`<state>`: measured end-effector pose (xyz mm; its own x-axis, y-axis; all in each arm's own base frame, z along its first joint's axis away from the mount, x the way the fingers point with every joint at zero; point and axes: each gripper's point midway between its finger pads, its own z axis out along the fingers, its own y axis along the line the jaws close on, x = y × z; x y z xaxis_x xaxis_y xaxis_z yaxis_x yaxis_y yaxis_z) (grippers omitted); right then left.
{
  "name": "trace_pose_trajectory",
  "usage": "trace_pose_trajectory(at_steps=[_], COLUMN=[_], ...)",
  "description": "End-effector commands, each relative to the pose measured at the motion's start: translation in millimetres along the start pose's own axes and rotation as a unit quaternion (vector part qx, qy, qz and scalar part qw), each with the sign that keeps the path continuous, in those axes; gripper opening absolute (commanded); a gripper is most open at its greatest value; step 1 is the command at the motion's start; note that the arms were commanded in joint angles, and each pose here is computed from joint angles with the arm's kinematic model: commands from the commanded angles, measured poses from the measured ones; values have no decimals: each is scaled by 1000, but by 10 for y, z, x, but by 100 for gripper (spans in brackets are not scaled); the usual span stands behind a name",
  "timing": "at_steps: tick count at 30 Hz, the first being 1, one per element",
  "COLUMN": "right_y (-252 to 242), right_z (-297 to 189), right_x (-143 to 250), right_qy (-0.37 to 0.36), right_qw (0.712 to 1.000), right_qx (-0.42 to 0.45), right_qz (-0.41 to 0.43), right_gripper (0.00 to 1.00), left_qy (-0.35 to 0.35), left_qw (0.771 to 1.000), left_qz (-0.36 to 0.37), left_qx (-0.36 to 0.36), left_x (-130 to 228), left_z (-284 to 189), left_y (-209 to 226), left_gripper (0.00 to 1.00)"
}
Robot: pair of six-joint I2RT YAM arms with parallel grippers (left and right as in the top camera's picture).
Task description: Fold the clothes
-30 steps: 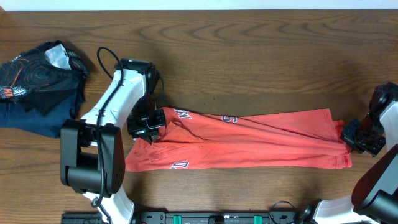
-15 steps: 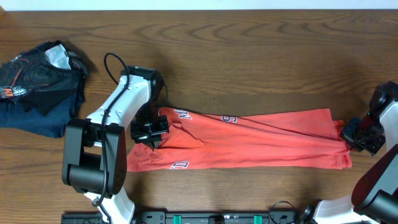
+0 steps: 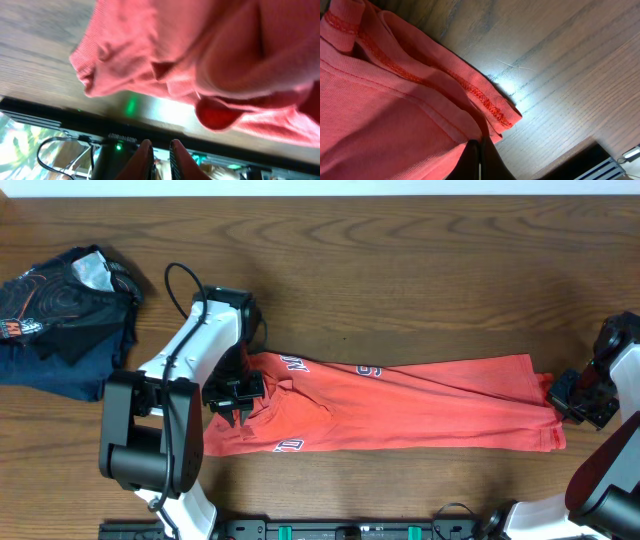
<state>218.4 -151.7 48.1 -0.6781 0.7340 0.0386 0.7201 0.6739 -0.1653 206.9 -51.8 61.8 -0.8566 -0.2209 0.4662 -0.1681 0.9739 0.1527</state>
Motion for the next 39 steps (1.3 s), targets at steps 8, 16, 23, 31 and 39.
trace_pose_trajectory(at_steps=[8, 16, 23, 31, 39], right_y=[-12, -12, -6, -8, 55], right_z=[30, 30, 30, 30, 27], right_x=[16, 17, 19, 20, -107], right_qy=[4, 5, 5, 5, -19], right_qw=[1000, 1000, 1000, 1000, 1000], right_qx=[3, 2, 1, 1, -14], right_qz=[11, 11, 11, 11, 15], right_gripper=[1, 1, 1, 1, 1], left_qy=[-106, -134, -190, -202, -190], left_qw=[989, 986, 979, 973, 971], left_qz=[-7, 8, -17, -112, -130], left_qx=[100, 103, 67, 26, 56], left_x=[-153, -272, -598, -733, -741], left_z=[-392, -281, 0, 245, 255], left_y=[-248, -347, -196, 202, 202], left_gripper=[6, 6, 6, 7, 7])
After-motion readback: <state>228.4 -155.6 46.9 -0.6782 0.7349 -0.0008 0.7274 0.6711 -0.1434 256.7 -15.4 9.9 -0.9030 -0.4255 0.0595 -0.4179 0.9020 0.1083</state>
